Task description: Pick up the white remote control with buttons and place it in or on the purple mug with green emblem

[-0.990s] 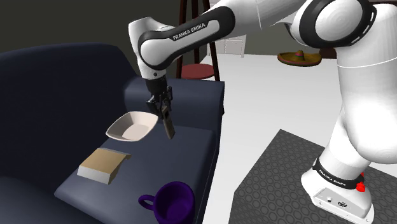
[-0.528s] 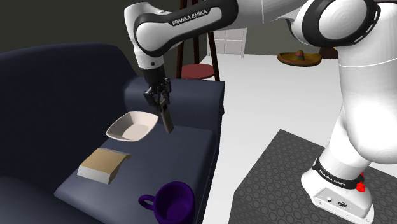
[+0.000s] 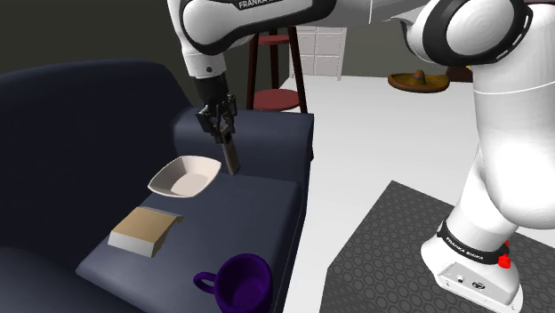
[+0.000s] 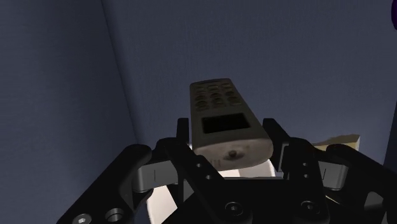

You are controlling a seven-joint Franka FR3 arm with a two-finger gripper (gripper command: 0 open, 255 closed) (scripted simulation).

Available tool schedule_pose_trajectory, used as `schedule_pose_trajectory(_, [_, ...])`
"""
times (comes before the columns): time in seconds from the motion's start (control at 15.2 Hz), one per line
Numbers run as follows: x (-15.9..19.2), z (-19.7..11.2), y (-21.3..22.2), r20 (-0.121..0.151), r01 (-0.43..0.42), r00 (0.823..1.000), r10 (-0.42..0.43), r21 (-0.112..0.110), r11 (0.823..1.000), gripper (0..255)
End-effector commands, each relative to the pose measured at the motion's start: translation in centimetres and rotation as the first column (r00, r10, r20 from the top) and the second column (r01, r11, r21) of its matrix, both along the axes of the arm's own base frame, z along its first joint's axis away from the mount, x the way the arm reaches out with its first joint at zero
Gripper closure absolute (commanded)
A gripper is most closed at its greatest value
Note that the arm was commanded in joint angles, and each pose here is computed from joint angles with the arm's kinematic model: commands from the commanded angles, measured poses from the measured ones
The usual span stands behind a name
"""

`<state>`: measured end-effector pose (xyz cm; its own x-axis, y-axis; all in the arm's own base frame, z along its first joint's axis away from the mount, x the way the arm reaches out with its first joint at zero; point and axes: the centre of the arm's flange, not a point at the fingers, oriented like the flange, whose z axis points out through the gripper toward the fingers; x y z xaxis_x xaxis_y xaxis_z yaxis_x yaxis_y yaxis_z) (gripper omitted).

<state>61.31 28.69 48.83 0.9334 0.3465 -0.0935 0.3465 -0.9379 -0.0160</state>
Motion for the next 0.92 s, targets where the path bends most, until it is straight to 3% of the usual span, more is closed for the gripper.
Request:
schedule_pose_trajectory(0.0, [0.0, 1.0, -0.1, 0.0, 0.0, 1.0, 0.0, 0.0, 1.0, 255])
schedule_pose_trajectory(0.73, [0.0, 6.5, -0.1, 0.0, 0.0, 1.0, 0.0, 0.0, 1.0, 255])
schedule_pose_trajectory(0.86, [-2.0, 7.0, 1.6, 0.0, 0.0, 1.0, 0.0, 0.0, 1.0, 255])
